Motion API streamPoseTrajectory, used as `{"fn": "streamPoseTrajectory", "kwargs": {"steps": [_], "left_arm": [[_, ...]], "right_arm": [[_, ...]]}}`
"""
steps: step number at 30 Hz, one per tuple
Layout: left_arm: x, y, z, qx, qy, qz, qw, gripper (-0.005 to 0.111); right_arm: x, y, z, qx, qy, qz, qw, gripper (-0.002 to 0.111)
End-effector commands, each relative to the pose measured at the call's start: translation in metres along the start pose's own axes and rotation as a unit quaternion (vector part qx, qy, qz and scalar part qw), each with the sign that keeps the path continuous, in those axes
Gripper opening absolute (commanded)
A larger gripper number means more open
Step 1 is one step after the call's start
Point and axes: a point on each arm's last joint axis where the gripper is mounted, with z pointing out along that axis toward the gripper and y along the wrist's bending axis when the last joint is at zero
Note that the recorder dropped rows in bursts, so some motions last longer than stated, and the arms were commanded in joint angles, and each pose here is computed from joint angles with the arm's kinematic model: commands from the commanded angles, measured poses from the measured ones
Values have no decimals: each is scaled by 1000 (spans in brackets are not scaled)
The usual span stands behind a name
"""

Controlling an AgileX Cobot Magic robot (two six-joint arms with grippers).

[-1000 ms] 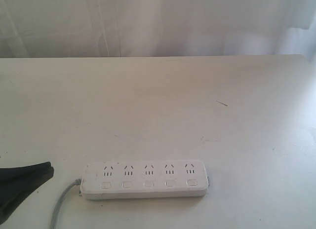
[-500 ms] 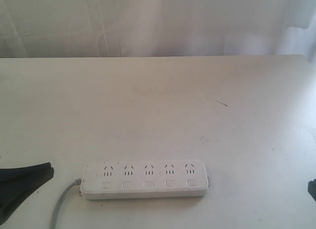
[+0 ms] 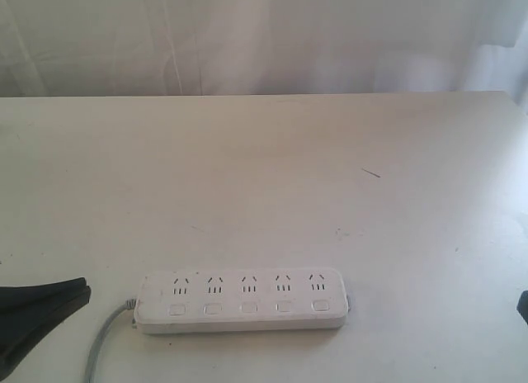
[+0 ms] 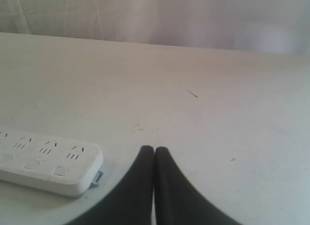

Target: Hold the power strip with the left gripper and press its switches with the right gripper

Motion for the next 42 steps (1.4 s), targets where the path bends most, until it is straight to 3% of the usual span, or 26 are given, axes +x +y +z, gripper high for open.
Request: {"fn": "streamPoseTrajectory", "kwargs": {"steps": [1, 16, 26, 33, 42], "left_arm": [[1, -1, -1, 1, -2, 3, 1000, 0], [9, -1, -1, 7, 44, -6, 999, 0], [27, 28, -8, -155, 30, -121, 980, 0], [31, 33, -25, -228, -19, -109, 967, 0], [46, 39, -50, -357, 26, -170, 918, 0]], "right_arm": [[0, -1, 0, 5, -8, 2, 1000, 0], [0, -1, 0, 5, -8, 2, 1000, 0], [0, -1, 0, 5, -8, 2, 1000, 0], [0, -1, 0, 5, -8, 2, 1000, 0], [0, -1, 0, 5, -8, 18, 1000, 0]]}}
